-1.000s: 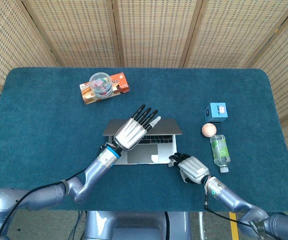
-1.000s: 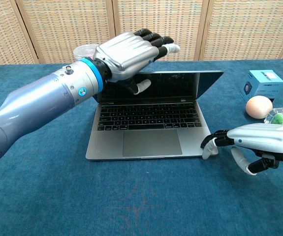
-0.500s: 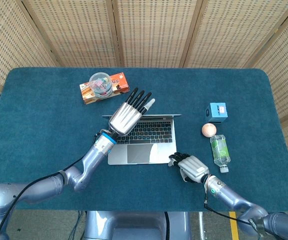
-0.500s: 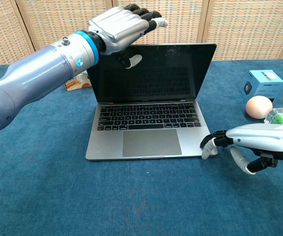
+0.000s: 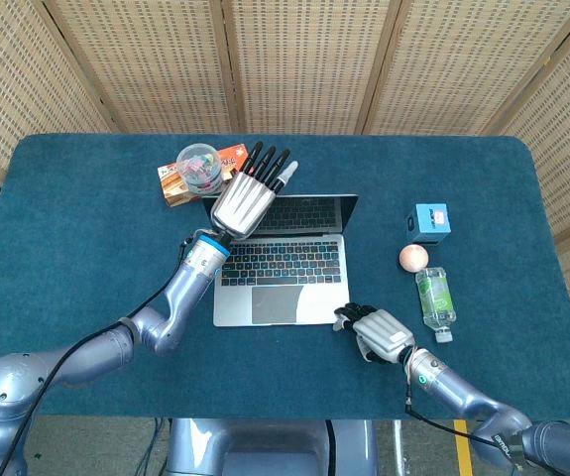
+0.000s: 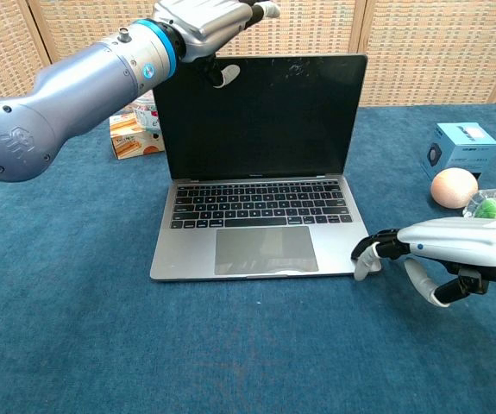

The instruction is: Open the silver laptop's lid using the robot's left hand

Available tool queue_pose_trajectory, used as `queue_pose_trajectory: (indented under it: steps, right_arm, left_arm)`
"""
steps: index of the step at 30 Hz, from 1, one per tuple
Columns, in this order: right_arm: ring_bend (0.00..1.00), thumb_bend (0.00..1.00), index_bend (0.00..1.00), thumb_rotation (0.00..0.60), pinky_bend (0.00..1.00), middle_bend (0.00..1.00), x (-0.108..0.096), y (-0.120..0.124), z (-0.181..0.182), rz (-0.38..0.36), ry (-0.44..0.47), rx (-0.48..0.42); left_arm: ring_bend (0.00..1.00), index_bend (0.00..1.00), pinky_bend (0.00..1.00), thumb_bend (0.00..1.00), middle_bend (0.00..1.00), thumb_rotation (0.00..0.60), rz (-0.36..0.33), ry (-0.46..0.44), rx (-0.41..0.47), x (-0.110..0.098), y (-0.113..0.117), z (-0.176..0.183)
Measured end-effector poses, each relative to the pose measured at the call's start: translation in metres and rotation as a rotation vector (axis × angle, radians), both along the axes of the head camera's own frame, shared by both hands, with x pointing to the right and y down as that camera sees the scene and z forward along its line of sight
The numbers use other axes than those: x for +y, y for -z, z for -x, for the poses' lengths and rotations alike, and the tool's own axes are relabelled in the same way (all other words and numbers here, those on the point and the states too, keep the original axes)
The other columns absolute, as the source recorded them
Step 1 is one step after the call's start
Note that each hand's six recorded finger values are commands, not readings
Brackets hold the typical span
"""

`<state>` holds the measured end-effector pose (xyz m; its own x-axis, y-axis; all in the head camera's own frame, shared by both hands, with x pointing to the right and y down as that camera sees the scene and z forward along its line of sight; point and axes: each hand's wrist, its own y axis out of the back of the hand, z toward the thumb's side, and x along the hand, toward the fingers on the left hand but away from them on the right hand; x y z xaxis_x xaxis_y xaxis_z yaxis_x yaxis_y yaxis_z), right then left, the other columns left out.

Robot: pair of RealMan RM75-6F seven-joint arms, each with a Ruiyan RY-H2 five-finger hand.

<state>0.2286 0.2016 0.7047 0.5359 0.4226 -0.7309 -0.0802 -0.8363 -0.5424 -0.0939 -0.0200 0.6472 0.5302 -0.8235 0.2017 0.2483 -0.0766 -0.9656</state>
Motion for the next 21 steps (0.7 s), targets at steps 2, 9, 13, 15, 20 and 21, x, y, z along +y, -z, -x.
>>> queue_pose_trajectory:
  steps: [2, 9, 13, 15, 20, 21]
  right_arm:
    - [0.04, 1.00, 0.23, 0.600, 0.16, 0.13, 0.000, -0.001, -0.001, 0.000, -0.002, 0.002]
    - [0.04, 1.00, 0.23, 0.600, 0.16, 0.13, -0.001, 0.000, 0.000, -0.007, -0.001, -0.002]
    - [0.04, 1.00, 0.23, 0.600, 0.16, 0.13, 0.000, -0.002, 0.001, -0.010, 0.008, 0.002]
    - [0.04, 1.00, 0.23, 0.600, 0.16, 0.13, 0.000, -0.002, 0.002, -0.010, 0.012, 0.002]
    - [0.04, 1.00, 0.23, 0.600, 0.16, 0.13, 0.000, -0.002, 0.002, -0.016, 0.018, 0.008]
    - [0.04, 1.00, 0.23, 0.600, 0.16, 0.13, 0.000, -0.002, 0.001, -0.017, 0.018, 0.009]
  left_arm:
    - [0.00, 0.00, 0.00, 0.48, 0.00, 0.600, 0.002, 0.012, -0.002, -0.005, -0.001, 0.002]
    - [0.00, 0.00, 0.00, 0.48, 0.00, 0.600, -0.001, 0.063, 0.000, -0.025, -0.002, 0.011]
    - [0.00, 0.00, 0.00, 0.48, 0.00, 0.600, 0.004, 0.087, 0.005, -0.034, -0.004, 0.017]
    - [0.00, 0.00, 0.00, 0.48, 0.00, 0.600, 0.006, 0.095, 0.002, -0.036, -0.005, 0.019]
    - [0.00, 0.00, 0.00, 0.48, 0.00, 0.600, 0.013, 0.124, -0.004, -0.042, -0.010, 0.029]
    - [0.00, 0.00, 0.00, 0.48, 0.00, 0.600, 0.015, 0.128, -0.002, -0.043, -0.010, 0.031]
